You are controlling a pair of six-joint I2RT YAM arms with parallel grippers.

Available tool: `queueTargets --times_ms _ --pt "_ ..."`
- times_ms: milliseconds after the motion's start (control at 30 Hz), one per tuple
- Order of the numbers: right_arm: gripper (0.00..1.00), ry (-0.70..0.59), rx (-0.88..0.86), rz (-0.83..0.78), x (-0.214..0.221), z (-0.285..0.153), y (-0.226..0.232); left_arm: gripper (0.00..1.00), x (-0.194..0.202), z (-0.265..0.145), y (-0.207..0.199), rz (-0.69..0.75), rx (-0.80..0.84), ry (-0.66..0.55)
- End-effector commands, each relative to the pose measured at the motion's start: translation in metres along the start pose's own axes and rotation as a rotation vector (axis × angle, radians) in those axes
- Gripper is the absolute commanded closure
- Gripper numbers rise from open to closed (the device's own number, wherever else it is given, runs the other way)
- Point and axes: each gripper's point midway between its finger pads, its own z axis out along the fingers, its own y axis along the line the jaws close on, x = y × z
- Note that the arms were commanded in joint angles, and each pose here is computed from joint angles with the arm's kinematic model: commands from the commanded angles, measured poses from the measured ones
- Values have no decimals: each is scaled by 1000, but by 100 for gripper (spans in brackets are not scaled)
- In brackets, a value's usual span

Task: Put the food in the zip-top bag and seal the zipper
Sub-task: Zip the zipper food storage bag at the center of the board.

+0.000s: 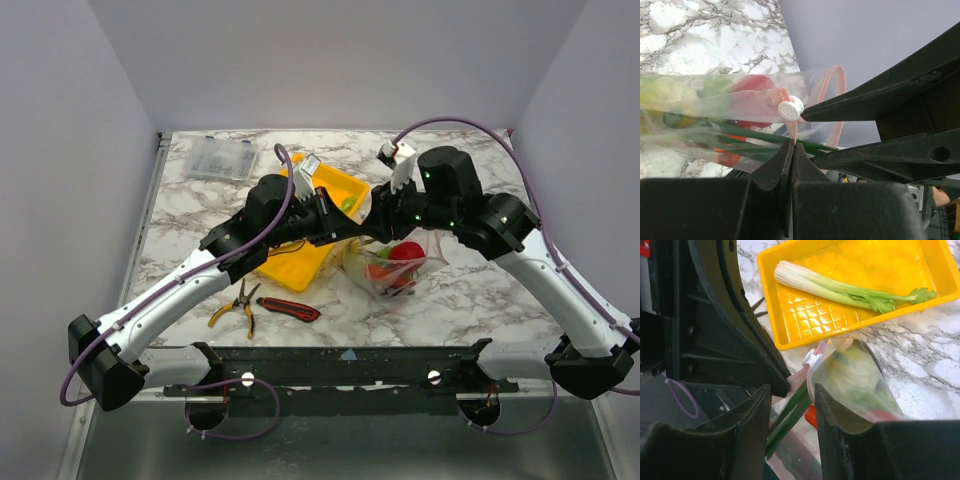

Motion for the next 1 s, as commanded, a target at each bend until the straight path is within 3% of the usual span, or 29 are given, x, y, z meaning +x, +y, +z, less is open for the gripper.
queueTargets --times_ms 0,167,300,567,967 --pt "61 22 -24 -6 19 -5 3 100 -18 -10 -35 32 115 -67" --pt "63 44 -7 -1 30 -3 -2 100 -18 -10 -34 31 116 -73" --pt "47 20 0 9 18 -11 0 100 -18 -10 -34 26 120 -72" --pt "37 -65 -26 72 -13 -51 18 100 -22 -16 -43 21 149 -95" --pt "38 -30 -36 93 3 -35 16 100 -21 -16 -43 6 156 -93"
